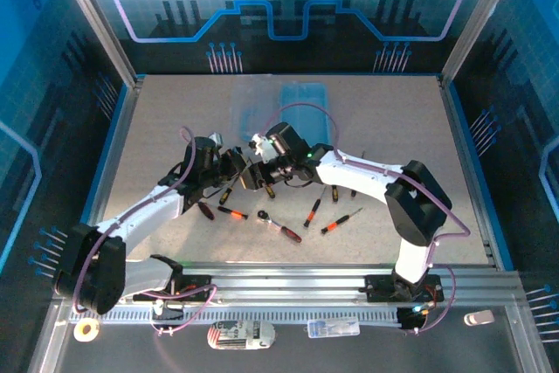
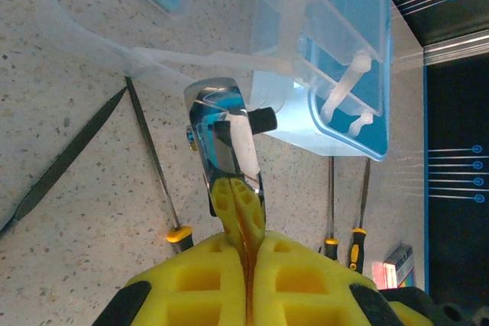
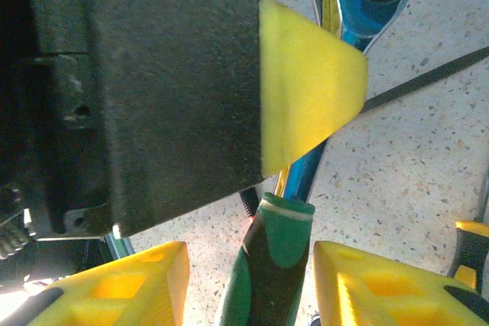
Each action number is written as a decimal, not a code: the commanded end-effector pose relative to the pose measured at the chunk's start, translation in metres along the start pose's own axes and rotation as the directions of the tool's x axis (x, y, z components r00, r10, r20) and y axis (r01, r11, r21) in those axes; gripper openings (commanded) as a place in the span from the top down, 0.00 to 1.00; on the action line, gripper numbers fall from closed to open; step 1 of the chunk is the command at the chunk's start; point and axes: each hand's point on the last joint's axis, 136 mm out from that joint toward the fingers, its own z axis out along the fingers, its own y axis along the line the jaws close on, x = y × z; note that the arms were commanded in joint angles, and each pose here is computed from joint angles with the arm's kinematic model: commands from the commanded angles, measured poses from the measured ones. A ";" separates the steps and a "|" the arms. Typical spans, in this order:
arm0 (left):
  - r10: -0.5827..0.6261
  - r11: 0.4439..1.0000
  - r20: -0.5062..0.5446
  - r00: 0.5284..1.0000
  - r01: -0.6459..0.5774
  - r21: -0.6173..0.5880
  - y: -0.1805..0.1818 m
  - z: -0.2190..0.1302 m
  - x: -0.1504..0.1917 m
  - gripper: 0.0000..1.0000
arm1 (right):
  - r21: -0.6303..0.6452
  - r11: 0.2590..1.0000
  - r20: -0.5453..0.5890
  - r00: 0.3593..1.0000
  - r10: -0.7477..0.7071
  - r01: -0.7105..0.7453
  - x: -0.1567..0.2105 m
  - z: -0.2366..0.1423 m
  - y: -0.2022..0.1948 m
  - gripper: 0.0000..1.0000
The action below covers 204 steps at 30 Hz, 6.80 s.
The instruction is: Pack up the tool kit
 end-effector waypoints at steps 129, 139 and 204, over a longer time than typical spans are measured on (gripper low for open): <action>-0.129 0.929 0.235 0.963 0.200 -0.312 0.107 -0.076 -0.001 0.01 | 0.452 0.809 0.270 0.922 0.277 -0.375 -0.131 -0.127 -0.245 0.62; -0.118 0.867 0.173 0.978 0.186 -0.462 0.132 -0.071 -0.008 0.13 | 0.313 0.891 0.395 0.898 0.194 -0.330 -0.105 -0.163 -0.187 0.62; -0.095 0.697 0.051 0.994 0.103 -0.710 0.170 -0.049 -0.023 1.00 | 0.223 0.943 0.385 0.911 0.147 -0.247 0.005 -0.102 -0.157 0.47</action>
